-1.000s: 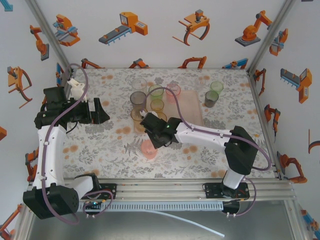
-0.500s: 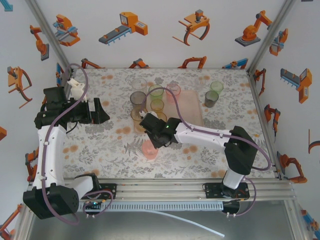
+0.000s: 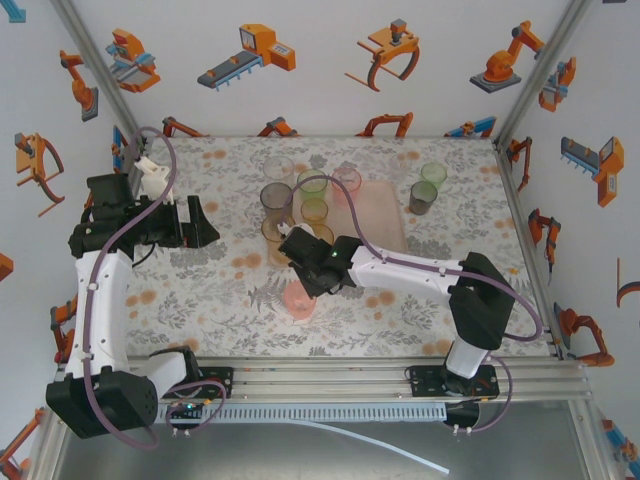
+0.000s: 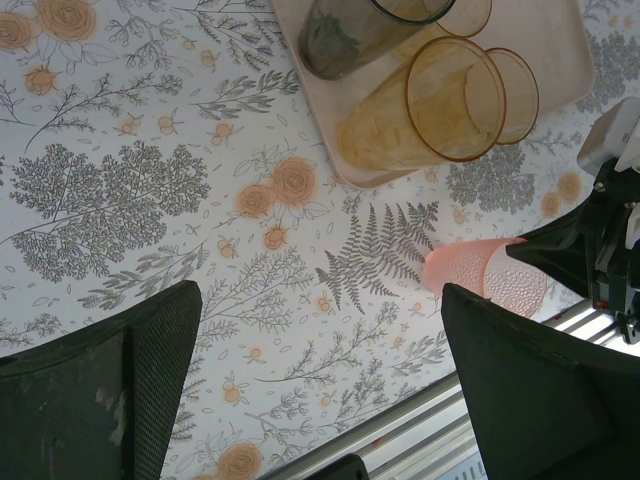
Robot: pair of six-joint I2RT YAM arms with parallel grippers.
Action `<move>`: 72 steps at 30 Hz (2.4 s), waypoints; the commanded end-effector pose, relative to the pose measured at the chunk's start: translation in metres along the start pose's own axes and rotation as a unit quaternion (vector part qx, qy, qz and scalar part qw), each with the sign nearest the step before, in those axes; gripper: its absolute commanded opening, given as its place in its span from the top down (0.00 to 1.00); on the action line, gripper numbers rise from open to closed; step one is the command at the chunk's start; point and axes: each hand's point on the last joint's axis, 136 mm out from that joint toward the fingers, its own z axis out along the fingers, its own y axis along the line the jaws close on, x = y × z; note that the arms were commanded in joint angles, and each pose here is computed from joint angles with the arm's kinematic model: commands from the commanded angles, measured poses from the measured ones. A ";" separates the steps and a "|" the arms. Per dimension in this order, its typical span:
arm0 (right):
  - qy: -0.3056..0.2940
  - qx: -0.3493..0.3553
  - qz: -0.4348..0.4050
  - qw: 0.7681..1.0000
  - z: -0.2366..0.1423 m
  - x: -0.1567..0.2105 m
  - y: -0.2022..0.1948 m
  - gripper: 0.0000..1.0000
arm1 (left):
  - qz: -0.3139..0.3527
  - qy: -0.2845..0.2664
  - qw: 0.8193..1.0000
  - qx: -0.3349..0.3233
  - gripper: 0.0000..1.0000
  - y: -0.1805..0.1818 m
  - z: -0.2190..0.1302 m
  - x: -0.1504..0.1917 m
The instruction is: Place the glasses into the tray
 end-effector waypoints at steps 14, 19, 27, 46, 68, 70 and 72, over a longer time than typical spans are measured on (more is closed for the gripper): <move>-0.032 -0.013 0.002 0.999 -0.024 -0.012 0.004 0.98 | -0.003 -0.011 1.000 0.009 0.03 -0.004 -0.004 -0.003; -0.030 -0.016 0.008 0.999 -0.028 -0.007 0.002 0.98 | -0.003 -0.013 1.000 0.009 0.03 -0.004 -0.005 -0.003; -0.028 -0.007 0.018 0.999 -0.038 0.003 -0.007 0.99 | -0.003 -0.012 1.000 0.009 0.03 -0.004 -0.004 -0.003; -0.004 0.032 0.050 0.998 -0.058 0.048 -0.047 1.00 | -0.005 -0.014 1.000 0.010 0.03 -0.005 -0.005 -0.005; -0.067 0.116 0.218 0.967 -0.108 0.014 -0.198 0.99 | -0.011 -0.017 0.999 0.030 0.03 -0.012 -0.006 -0.008; -0.071 0.122 0.223 0.965 -0.106 0.000 -0.209 0.99 | -0.011 -0.016 0.999 0.033 0.03 -0.013 -0.005 -0.007; -0.074 0.125 0.224 0.964 -0.101 -0.016 -0.218 0.99 | -0.012 -0.015 0.999 0.034 0.03 -0.014 -0.005 -0.007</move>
